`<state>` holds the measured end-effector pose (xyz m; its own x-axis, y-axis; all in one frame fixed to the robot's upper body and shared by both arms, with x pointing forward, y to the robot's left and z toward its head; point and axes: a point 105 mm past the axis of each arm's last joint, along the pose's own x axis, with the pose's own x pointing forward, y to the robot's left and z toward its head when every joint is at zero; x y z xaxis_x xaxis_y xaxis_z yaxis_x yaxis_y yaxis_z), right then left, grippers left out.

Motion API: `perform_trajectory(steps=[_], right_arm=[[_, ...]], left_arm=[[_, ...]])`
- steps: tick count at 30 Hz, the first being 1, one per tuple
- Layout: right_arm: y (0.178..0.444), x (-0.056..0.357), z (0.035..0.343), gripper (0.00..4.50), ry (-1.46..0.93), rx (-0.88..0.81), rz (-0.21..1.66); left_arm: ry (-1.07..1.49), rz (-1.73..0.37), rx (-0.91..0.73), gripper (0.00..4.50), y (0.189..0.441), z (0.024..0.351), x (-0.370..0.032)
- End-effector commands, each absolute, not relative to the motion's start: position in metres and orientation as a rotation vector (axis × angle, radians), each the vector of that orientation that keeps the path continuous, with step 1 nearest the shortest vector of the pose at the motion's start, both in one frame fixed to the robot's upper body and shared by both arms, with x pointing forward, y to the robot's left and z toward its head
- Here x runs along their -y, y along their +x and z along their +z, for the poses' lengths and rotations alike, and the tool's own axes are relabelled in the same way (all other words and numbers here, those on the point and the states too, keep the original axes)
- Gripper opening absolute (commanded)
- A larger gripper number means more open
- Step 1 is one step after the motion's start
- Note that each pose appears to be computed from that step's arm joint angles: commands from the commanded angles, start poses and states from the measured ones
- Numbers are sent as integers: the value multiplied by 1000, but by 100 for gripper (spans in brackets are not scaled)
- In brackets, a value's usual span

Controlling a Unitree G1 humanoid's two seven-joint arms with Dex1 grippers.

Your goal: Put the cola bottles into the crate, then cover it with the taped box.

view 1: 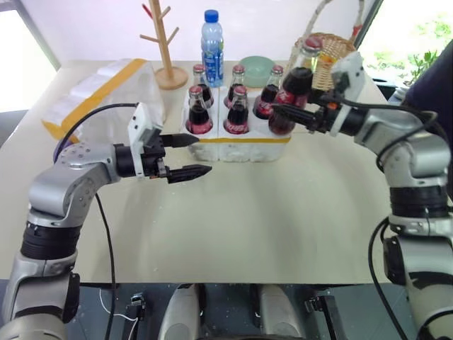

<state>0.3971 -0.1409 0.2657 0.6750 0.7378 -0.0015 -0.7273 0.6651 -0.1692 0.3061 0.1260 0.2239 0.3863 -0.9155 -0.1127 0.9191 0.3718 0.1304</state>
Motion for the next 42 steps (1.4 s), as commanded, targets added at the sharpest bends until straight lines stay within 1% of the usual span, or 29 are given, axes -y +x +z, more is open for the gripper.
perform_trajectory(steps=[1, 3, 6, 11, 14, 16, 17, 18, 23, 26, 29, 31, 33, 35, 38, 40, 42], right_arm=[[409, 140, 291, 282, -177, 167, 791], [417, 141, 288, 282, -160, 152, 778], [422, 138, 271, 282, -162, 88, 788], [420, 128, 245, 282, -162, 16, 845], [418, 126, 238, 282, -163, -7, 853], [419, 129, 236, 388, -158, -20, 845], [420, 132, 235, 421, -159, -25, 832], [421, 136, 234, 443, -159, -31, 817], [422, 148, 228, 443, -155, -64, 775], [416, 156, 229, 443, -204, -71, 779], [406, 168, 239, 443, -277, -62, 784], [393, 182, 250, 443, -314, -72, 805], [373, 197, 269, 443, -353, -78, 843], [349, 211, 291, 443, -381, -80, 893], [319, 222, 316, 443, -404, -78, 963], [302, 222, 334, 443, -407, -49, 1011], [291, 221, 352, 443, -389, -16, 1039]], left_arm=[[208, -1163, 34, 450, 300, 238, -127], [206, -1158, 35, 450, 299, 238, -127], [201, -1153, 35, 450, 297, 238, -127], [202, -1139, 29, 450, 300, 235, -129], [200, -1129, 44, 450, 303, 238, -129], [198, -1127, 49, 450, 304, 239, -129], [200, -1130, 47, 450, 304, 239, -128], [201, -1134, 45, 450, 303, 238, -128], [201, -1133, 35, 450, 305, 237, -129], [207, -1121, 30, 450, 305, 239, -132], [228, -1088, 19, 450, 303, 240, -141], [255, -1056, 1, 450, 296, 243, -154], [301, -1008, -33, 450, 286, 246, -173], [368, -930, -95, 450, 275, 252, -199], [407, -813, -187, 450, 256, 265, -234], [417, -732, -272, 450, 241, 271, -259], [424, -655, -358, 450, 227, 273, -283]])
